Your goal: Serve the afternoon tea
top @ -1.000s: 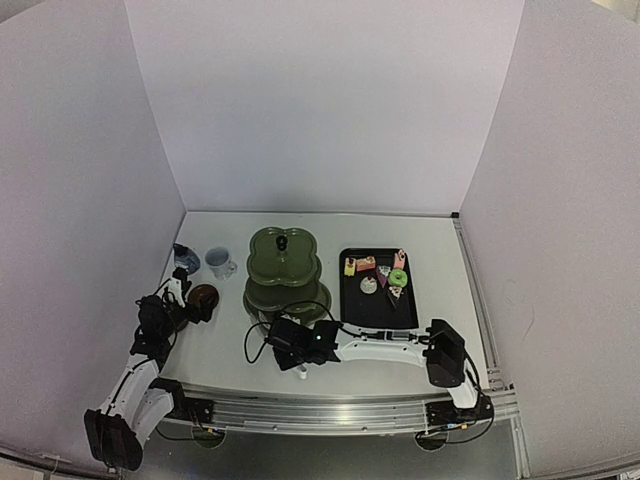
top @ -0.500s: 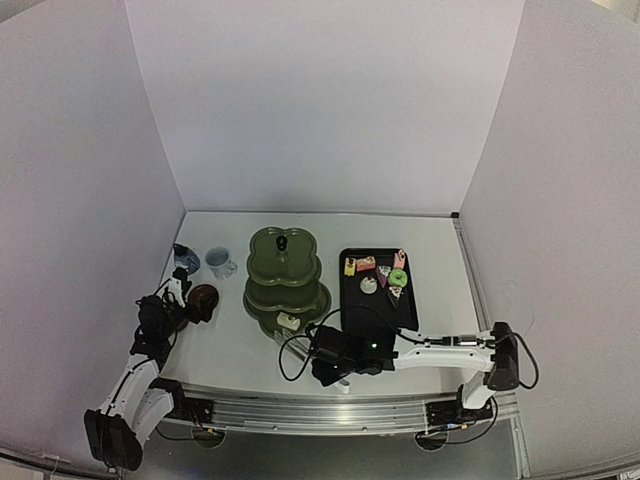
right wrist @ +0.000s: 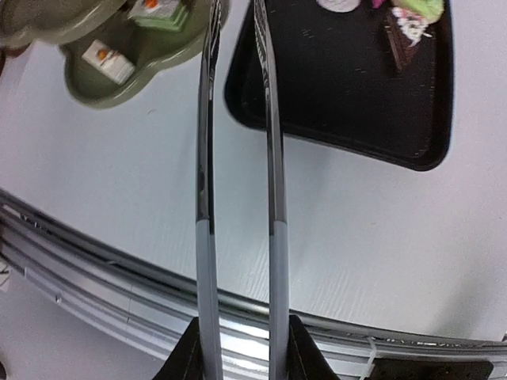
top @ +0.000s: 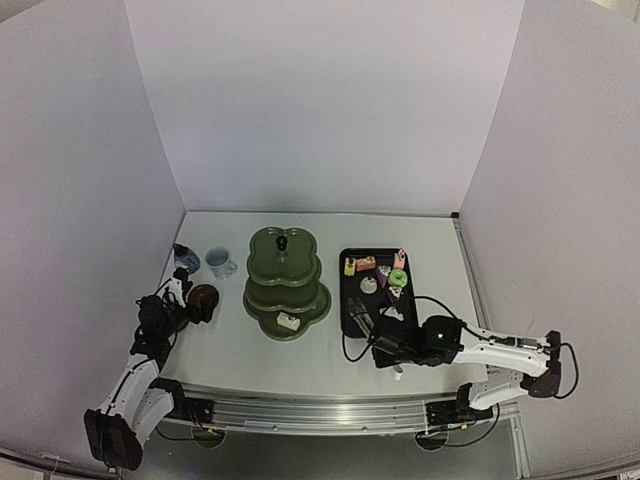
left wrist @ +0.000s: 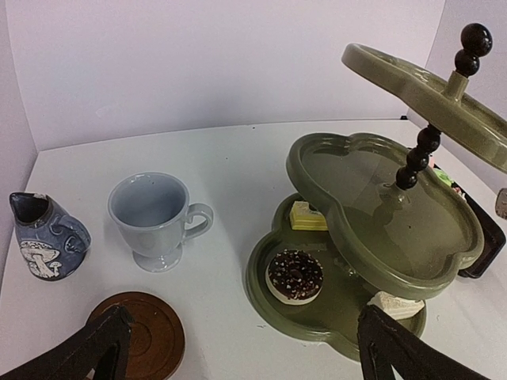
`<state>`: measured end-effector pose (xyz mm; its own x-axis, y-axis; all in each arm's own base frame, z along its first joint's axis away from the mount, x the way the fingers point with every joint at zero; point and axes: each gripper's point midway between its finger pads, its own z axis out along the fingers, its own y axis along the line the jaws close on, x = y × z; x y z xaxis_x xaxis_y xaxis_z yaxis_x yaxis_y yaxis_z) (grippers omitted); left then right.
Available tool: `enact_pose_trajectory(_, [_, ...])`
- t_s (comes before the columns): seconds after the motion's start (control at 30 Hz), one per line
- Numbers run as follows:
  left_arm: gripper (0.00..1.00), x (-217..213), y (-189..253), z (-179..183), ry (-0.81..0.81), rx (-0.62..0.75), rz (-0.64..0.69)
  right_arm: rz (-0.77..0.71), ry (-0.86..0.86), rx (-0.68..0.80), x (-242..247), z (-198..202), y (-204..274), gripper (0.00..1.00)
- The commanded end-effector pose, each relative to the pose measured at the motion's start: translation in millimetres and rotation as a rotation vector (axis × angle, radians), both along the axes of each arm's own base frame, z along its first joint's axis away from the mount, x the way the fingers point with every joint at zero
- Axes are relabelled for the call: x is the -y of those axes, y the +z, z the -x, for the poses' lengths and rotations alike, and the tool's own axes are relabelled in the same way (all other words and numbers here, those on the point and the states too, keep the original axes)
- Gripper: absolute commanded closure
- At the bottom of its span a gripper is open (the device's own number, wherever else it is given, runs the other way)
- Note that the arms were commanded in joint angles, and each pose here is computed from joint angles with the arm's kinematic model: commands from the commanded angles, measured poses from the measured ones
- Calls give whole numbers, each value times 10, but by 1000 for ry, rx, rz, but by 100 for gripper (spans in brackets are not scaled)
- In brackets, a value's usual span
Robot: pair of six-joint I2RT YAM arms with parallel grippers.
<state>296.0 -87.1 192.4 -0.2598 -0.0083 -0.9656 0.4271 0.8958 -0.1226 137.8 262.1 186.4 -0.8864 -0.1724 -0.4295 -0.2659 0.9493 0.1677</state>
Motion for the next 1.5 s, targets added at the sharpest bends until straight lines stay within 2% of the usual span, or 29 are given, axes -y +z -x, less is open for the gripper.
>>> enact_pose_trajectory(0.0, [0,20,-5,2,-11,5,4,105,-210,38,514,-353,-59,72])
enact_pose_trajectory(0.13, [0,18,-9,-1,-10,4,1,182,-292,-2,710,-532,-186,72])
enact_pose_trajectory(0.3, [0,14,-27,-7,-8,1,-1,211,-367,-33,904,-611,-288,71])
enact_pose_trajectory(0.73, [0,21,-31,-6,-13,-2,2,194,-335,-139,856,-830,-626,67])
enact_pose_trajectory(1.17, [0,22,-36,-5,-14,-5,4,197,-331,-172,830,-948,-881,68])
enact_pose_trajectory(1.23, [0,22,-43,-5,-14,-7,4,194,-327,-167,816,-966,-887,70])
enact_pose_trajectory(1.47, [0,22,-37,-2,-15,-3,1,177,-345,-147,841,-967,-820,92])
